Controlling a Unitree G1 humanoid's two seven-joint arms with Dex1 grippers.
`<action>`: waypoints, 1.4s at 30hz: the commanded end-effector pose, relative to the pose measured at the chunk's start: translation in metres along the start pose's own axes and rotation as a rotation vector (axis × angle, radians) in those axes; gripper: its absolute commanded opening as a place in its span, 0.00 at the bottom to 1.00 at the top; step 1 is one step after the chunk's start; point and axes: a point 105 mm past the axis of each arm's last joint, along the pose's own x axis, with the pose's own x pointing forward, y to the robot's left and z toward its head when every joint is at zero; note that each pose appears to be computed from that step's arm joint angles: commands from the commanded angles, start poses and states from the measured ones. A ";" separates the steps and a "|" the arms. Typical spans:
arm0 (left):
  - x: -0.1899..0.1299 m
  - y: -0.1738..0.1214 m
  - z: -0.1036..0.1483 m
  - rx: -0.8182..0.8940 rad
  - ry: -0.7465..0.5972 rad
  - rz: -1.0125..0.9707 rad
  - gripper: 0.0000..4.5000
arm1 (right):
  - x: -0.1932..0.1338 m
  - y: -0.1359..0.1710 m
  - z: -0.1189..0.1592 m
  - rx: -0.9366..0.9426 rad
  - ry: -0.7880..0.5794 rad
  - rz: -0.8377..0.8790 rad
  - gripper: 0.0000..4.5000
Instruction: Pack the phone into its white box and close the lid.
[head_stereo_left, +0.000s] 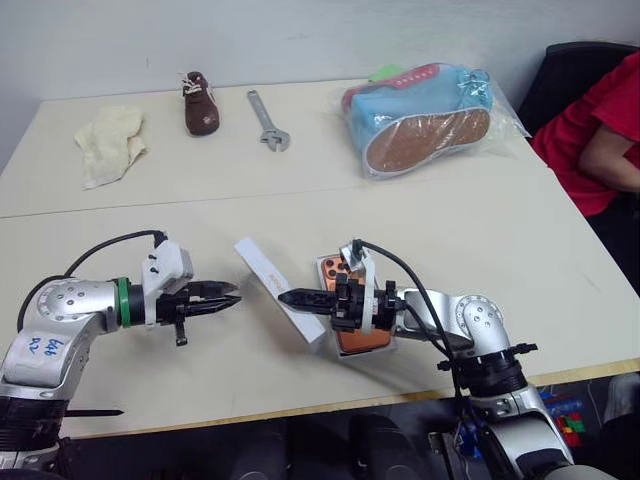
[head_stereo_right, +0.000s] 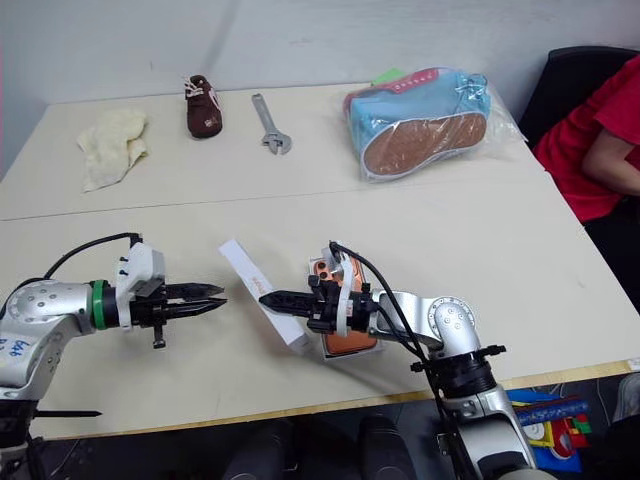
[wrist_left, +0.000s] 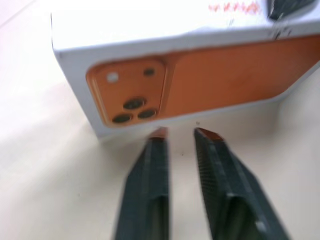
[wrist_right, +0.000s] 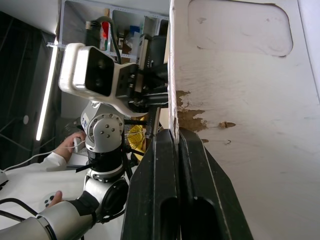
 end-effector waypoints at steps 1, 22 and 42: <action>0.009 0.006 0.001 0.040 0.004 0.006 0.00 | -0.010 -0.002 -0.002 -0.017 -0.024 -0.039 0.00; 0.104 0.000 0.048 0.172 -0.143 -0.240 0.00 | -0.092 0.036 0.002 -0.387 -0.138 -0.188 0.71; 0.087 0.010 0.045 0.220 -0.050 -0.345 0.00 | -0.124 -0.004 -0.051 -1.004 0.337 -0.362 0.00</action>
